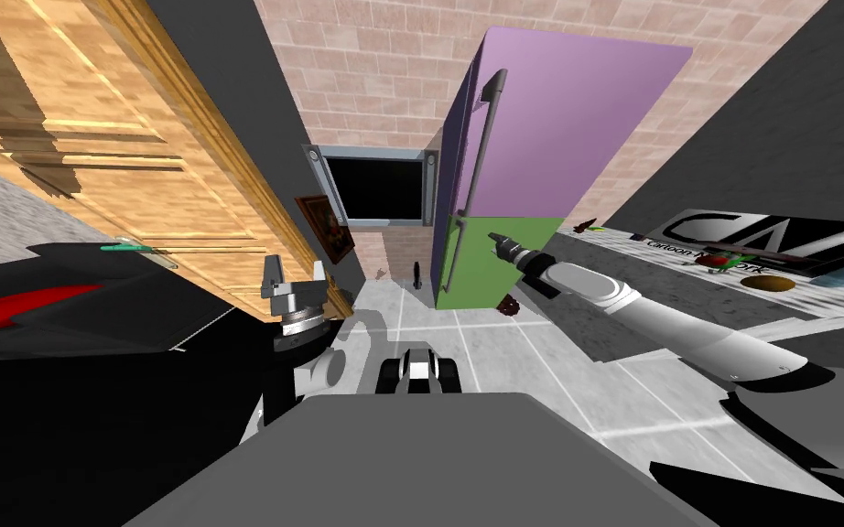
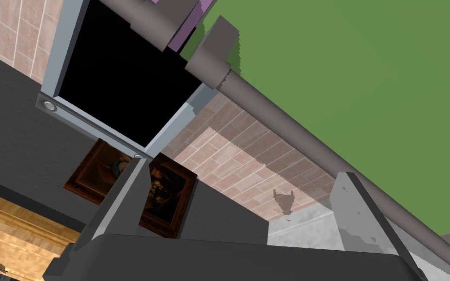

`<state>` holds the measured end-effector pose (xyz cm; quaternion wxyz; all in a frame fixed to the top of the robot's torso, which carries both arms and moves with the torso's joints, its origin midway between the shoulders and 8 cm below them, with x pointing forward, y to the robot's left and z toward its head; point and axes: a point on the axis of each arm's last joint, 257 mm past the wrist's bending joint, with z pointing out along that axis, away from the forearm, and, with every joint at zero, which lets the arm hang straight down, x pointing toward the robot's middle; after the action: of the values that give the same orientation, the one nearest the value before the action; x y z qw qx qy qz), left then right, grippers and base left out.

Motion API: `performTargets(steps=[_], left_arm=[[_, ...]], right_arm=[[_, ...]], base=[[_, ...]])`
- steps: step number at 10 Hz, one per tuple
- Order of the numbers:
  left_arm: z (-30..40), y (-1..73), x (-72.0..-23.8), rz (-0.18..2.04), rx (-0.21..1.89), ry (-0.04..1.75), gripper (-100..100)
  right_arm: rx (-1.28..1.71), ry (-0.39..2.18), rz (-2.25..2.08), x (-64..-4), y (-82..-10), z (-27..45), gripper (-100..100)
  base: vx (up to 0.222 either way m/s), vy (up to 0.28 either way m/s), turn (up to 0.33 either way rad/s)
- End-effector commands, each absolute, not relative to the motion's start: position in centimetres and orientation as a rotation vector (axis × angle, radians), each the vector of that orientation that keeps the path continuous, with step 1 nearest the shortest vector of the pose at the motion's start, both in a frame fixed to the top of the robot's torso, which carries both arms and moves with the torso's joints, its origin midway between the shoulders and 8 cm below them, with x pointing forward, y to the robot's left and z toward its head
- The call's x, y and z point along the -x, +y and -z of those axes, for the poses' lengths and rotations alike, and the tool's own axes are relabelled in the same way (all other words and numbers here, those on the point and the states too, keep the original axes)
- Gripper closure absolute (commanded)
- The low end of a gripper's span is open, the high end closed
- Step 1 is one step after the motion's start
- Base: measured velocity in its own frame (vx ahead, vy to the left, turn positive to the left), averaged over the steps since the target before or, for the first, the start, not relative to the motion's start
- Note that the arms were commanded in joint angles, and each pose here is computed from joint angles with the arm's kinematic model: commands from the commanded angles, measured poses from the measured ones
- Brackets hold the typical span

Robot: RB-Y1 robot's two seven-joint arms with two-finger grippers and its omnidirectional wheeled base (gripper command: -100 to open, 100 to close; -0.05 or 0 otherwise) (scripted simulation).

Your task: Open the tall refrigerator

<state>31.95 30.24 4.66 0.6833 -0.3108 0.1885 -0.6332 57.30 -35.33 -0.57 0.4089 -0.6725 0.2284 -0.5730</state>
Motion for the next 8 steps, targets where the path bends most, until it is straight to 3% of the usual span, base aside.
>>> performTargets(steps=[1,8], left_arm=[[-4.7,30.2,-31.9,1.42,0.697,0.423,0],[-4.7,30.2,-31.9,1.42,0.697,0.423,0]], right_arm=[[1.708,0.544,1.501,-57.4,-36.1,-0.1,-100],[1.733,0.481,1.613,-57.6,-37.5,-1.6,-100]], base=[[0.19,0.12,0.027],[0.167,0.086,0.023]])
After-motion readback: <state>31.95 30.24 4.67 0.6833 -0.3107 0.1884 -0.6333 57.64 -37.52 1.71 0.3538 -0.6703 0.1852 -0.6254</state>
